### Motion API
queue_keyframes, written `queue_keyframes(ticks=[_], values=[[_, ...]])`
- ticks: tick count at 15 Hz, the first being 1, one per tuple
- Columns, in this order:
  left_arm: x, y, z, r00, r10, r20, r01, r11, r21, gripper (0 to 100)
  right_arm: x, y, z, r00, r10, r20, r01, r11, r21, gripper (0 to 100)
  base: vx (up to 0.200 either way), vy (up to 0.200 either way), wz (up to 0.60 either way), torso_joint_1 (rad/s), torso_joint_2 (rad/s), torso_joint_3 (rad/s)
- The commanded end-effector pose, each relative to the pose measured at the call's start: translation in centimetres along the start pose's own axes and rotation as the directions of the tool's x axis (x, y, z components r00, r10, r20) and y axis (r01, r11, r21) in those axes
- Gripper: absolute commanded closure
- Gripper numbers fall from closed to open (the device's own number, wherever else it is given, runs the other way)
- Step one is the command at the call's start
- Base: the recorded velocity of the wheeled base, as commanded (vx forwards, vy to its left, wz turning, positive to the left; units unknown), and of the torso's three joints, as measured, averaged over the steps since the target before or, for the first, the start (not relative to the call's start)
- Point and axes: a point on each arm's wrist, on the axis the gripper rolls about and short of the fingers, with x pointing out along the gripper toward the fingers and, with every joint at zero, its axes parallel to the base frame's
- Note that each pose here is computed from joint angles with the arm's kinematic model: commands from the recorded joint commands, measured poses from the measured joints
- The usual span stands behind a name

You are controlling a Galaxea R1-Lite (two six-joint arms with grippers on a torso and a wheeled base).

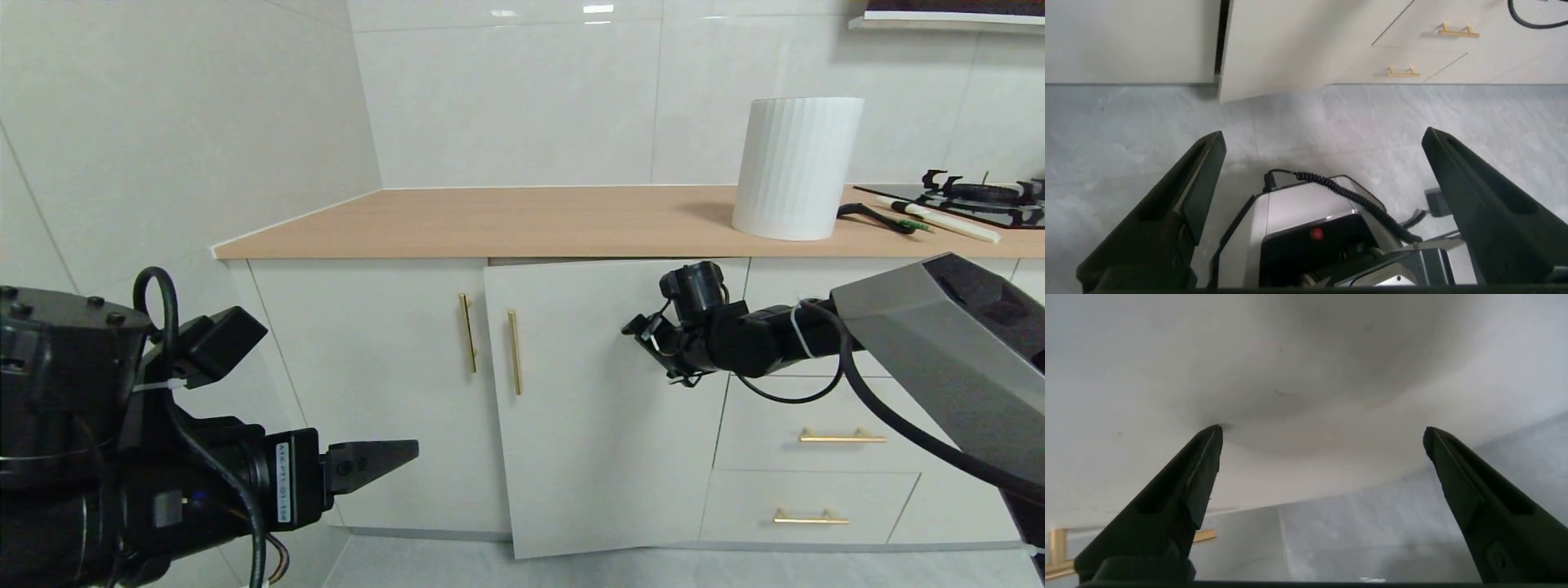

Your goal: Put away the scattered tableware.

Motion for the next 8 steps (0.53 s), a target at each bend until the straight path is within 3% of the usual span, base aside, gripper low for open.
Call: queue_keyframes(ticks=[1,3,8], values=[[0.1,0.0,0.0,1.000,0.001,-0.001,-0.001,1.000,0.000,0,1.1,-0.4,0.3,0.999,-0.019,0.029,0.018,1.000,0.016,0,0.000,0.000,0.00,0.000,0.00,0.000],[0.1,0.0,0.0,1.000,0.001,-0.004,-0.001,1.000,0.000,0,2.3,-0.5,0.3,0.994,-0.054,0.098,0.053,0.998,0.019,0,0.000,0.000,0.00,0.000,0.00,0.000],[0.1,0.0,0.0,1.000,0.003,-0.005,-0.003,1.000,0.000,0,2.2,-0.6,0.8,0.993,-0.056,0.107,0.054,0.998,0.026,0,0.000,0.000,0.00,0.000,0.00,0.000]])
